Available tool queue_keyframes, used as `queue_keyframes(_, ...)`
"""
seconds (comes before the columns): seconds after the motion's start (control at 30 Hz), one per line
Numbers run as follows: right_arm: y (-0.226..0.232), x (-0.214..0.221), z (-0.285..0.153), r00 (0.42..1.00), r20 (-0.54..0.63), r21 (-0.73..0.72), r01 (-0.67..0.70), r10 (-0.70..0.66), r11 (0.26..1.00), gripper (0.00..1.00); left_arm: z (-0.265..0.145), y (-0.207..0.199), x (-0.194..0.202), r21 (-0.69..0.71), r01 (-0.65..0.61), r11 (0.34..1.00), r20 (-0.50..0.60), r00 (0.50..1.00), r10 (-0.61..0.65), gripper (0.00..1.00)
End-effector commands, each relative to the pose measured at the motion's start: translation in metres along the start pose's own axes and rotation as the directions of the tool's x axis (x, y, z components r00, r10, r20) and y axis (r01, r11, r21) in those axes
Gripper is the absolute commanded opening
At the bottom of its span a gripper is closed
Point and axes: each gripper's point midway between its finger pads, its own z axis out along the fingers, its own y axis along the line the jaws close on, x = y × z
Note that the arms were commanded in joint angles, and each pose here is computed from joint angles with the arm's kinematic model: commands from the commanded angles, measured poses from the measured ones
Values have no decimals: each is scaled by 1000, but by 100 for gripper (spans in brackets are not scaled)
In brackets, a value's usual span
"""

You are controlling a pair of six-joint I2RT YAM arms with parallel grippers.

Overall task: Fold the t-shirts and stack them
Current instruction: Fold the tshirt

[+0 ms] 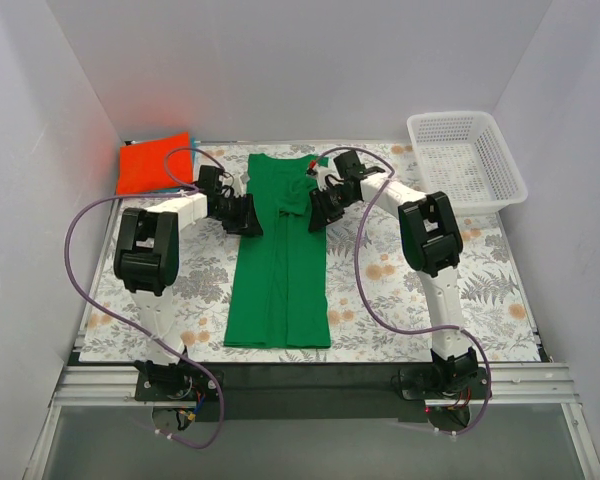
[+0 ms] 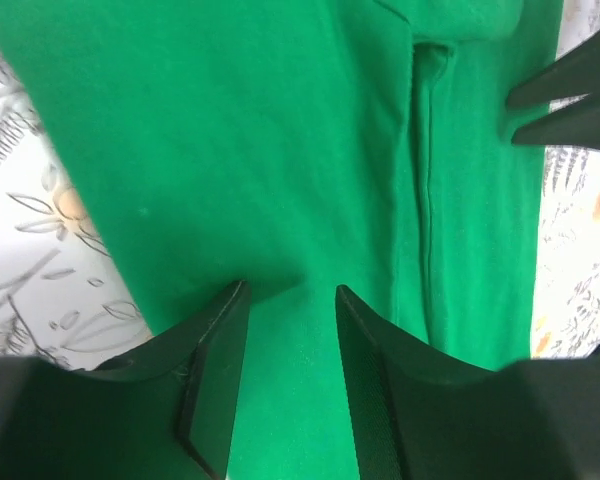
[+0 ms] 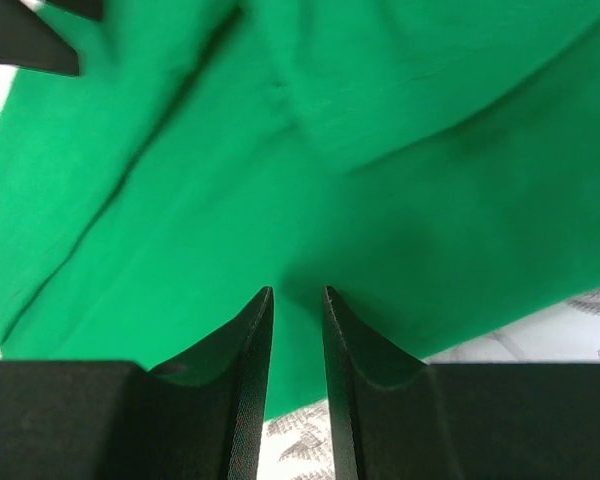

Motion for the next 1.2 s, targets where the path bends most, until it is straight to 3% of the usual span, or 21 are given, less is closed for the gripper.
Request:
queue_keyframes(0.0,-23,-24,3,998,61,70,16,-20,997,33,7,9,-23,-39,-35,999,50,998,37,38)
queue_keyframes(0.4,-86,-50,-10,989,147,171,-27,2,985,33,35,29,-62,-73,-9,997,93,996,16,37)
queue_keyframes(0.6,-80,-82,-32,974,205,184,57,-95,981,48,28,17,-80,-38,-12,999,124,992,16,44)
queue_keyframes(0.7,-51,-96,-55,960,237,146,118,-150,982,57,1,-7,-97,4,-72,997,168,983,70,57)
queue_keyframes(0.73,-28,-108,-76,942,264,141,175,-207,974,58,-24,-25,-106,18,-124,992,209,971,117,68)
queue_keyframes(0.87,26,-104,-123,906,258,147,307,-336,940,62,-94,-66,-111,51,-282,958,328,911,251,89)
queue_keyframes(0.93,42,-82,-131,913,197,151,332,-358,931,64,-117,-76,-105,48,-342,938,380,875,299,89)
queue_keyframes(0.97,61,-80,-143,880,175,187,410,-441,893,64,-125,-71,-92,45,-343,938,384,873,301,89)
queue_keyframes(1.0,69,-70,-143,877,144,188,431,-459,882,64,-146,-85,-88,36,-407,913,427,832,354,90)
queue_keyframes(1.1,103,-22,-137,848,21,167,520,-530,838,64,-171,-91,-62,-8,-484,875,451,779,435,91)
queue_keyframes(1.17,126,19,-126,830,-50,125,557,-556,821,63,-175,-89,-44,-23,-495,869,437,776,454,97)
